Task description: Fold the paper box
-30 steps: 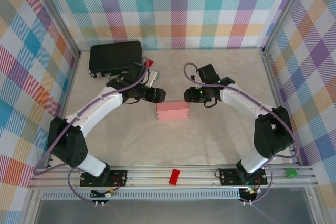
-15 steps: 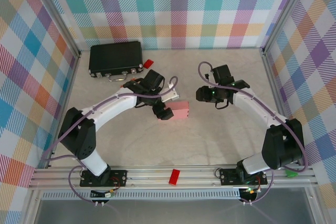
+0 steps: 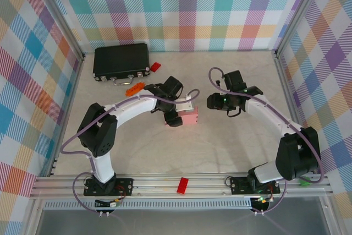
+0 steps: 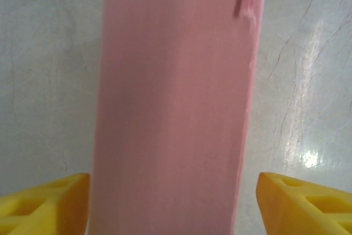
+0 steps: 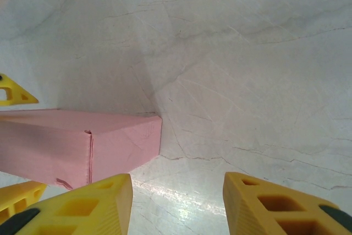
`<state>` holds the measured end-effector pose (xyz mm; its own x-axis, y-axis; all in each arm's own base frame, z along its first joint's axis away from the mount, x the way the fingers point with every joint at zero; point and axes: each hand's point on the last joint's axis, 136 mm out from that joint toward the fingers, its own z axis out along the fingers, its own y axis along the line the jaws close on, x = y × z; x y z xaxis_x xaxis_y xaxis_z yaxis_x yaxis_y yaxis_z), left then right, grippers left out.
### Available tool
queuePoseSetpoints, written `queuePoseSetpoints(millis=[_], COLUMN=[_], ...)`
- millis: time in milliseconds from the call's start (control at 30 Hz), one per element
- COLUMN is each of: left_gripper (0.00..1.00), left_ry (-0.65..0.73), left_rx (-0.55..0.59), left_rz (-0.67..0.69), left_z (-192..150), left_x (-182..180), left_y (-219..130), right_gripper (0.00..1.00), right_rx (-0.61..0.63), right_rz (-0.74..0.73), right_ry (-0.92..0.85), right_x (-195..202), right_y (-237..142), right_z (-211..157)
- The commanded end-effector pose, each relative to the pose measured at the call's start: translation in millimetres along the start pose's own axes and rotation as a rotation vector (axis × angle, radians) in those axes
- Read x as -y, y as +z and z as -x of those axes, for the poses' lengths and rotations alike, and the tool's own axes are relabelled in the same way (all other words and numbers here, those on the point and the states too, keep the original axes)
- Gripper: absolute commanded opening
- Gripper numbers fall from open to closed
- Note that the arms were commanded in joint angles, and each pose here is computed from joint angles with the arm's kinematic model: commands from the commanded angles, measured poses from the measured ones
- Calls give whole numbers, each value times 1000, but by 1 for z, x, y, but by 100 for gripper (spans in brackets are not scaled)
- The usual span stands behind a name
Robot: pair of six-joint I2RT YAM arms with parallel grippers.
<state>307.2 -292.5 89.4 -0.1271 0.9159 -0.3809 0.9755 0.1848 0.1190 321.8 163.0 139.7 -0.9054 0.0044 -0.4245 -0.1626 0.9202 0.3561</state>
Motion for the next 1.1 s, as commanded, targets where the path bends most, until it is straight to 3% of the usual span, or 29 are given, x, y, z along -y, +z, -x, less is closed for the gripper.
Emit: queuePoseSetpoints(millis=[0,167,400,733,1067], left_gripper=[70,49,38,38,40], left_ry=[27,34,42,33,162], left_rx=[-4,-33,-26,-88,-187], left_rz=[37,83,163,612,772], left_z=[7,6,7,1,-6], left_x=[-5,-10,-19,-87,-83], left_y=[-5,0,-4,-16,28], right_gripper=[48,48,48,48,49], right_rx=[6,2,0,9,12], right_rz=[-4,-10,-18,-36,-46], right_ry=[-8,-5,-1,12,31], right_x=[2,5,8,15,22], right_y=[-5,-4,-3,-3,-3], right_z=[-2,-3,-4,-5,-8])
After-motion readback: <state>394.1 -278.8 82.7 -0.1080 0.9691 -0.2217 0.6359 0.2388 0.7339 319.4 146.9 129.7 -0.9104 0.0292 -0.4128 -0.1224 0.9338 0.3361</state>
